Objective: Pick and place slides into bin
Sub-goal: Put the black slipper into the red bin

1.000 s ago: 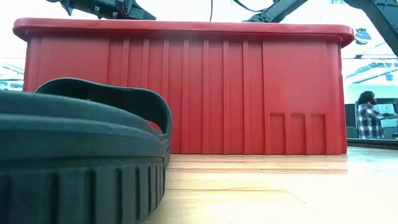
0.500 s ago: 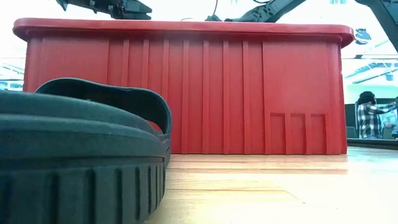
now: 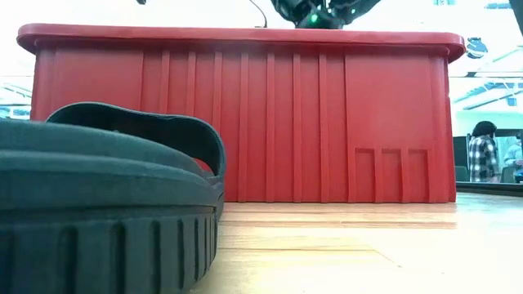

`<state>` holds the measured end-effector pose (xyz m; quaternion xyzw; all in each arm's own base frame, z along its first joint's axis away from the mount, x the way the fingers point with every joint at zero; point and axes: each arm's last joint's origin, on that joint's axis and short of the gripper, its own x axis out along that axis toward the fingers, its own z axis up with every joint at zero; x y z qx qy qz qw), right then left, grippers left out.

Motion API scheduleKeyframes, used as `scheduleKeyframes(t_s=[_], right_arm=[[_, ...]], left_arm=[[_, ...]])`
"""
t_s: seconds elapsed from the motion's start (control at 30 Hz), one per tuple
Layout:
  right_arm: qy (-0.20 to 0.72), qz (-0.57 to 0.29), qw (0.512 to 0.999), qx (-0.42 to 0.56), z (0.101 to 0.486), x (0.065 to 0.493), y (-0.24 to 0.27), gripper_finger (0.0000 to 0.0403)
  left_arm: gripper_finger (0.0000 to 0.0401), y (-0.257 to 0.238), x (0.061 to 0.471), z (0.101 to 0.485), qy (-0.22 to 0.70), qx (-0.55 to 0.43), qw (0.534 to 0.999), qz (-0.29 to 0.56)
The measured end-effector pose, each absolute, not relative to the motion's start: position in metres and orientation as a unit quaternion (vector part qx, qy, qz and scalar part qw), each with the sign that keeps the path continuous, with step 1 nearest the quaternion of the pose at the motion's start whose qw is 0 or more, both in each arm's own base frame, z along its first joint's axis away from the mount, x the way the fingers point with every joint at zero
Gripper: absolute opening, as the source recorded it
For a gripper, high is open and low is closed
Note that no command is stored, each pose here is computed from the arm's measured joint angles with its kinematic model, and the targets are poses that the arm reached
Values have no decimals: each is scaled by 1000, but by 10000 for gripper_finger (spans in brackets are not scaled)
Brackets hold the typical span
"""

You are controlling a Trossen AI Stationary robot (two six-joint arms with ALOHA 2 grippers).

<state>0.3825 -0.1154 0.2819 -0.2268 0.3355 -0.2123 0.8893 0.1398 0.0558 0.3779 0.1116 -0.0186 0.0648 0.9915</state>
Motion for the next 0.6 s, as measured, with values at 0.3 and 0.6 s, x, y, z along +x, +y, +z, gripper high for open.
scheduleKeyframes(t_s=[0.3,0.6], right_arm=[[289,-179,911,-233,308,379,-72,155],[251,-134,932,-225,323,376,-23,155]], left_arm=[[189,29,145,379,-30,140,990,-5],[189,-11,149,379,-42,169,983,-67]])
